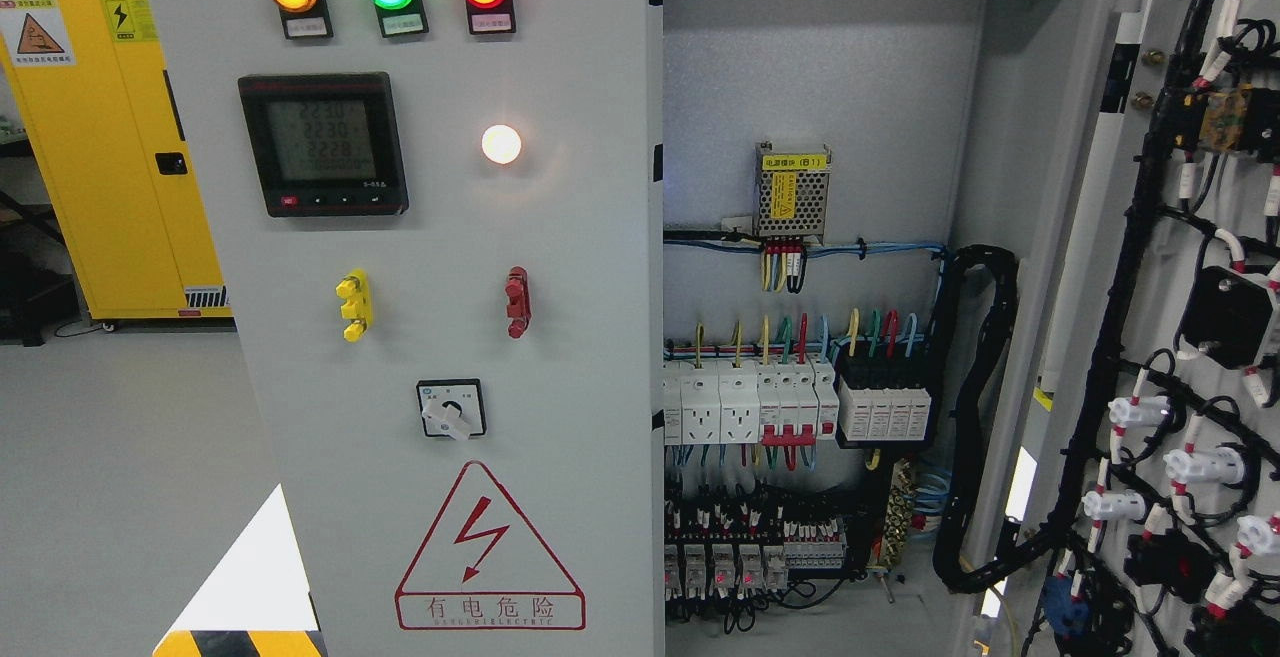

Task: Open door with both hands

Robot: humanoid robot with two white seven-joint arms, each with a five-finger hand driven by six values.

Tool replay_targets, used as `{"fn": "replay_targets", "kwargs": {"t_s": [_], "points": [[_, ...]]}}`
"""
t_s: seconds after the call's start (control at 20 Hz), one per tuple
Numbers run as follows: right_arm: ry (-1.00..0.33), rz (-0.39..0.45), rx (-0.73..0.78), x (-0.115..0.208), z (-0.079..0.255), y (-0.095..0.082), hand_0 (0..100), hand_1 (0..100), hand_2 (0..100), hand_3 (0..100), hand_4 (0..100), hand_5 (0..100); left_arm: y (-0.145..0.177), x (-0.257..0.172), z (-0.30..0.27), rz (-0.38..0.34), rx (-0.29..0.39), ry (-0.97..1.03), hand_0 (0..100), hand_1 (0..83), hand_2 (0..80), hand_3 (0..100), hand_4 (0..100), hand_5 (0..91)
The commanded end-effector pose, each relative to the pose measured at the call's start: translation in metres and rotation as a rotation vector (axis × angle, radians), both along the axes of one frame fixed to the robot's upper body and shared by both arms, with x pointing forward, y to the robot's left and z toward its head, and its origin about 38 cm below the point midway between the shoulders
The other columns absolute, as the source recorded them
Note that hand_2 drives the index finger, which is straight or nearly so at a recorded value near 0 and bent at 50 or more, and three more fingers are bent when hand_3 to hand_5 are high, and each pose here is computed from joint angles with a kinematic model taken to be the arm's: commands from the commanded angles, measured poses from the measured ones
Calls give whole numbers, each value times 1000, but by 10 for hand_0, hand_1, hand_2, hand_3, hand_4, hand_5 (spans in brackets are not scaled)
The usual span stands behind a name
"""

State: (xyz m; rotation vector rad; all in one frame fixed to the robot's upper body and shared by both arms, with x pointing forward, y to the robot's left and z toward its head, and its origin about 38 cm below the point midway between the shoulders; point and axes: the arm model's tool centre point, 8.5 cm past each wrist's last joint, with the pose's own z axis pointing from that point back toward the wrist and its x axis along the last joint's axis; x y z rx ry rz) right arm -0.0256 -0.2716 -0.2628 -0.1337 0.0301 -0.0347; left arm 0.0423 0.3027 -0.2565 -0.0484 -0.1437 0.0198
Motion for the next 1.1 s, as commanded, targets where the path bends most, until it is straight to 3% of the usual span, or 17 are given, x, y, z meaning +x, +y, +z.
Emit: {"fn": "replay_targets", "kwargs": {"t_s": [0.0, 0.2, 0.4, 0.6, 0.75, 1.05], "points": [[-43, -1, -26, 15, 1, -17, 202, 122, 0, 0, 0, 0, 0, -45, -1, 10, 3, 100, 0, 0, 0, 0, 0, 0], [-338, 32, 17, 72, 19, -8, 201, 121, 0, 0, 0, 0, 0, -44, -1, 16, 4, 91, 0, 0, 0, 0, 0, 0], [-727, 110, 56, 132, 102, -5, 201, 121, 0, 0, 0, 0, 0, -42, -1, 12, 5, 65, 0, 0, 0, 0, 0, 0], [-1007, 146, 140, 160, 192, 27, 201, 121, 0, 0, 0, 0, 1, -42, -1, 12, 6, 65, 0, 0, 0, 0, 0, 0], [-1132, 172, 206, 173, 234, 50, 201, 121, 0, 0, 0, 0, 1, -42, -1, 11, 6, 66, 0, 0, 0, 0, 0, 0], [-1468, 220, 293, 201, 322, 72, 201, 121, 0, 0, 0, 0, 3, -42, 0, 4, 9, 65, 0, 0, 0, 0, 0, 0]]}}
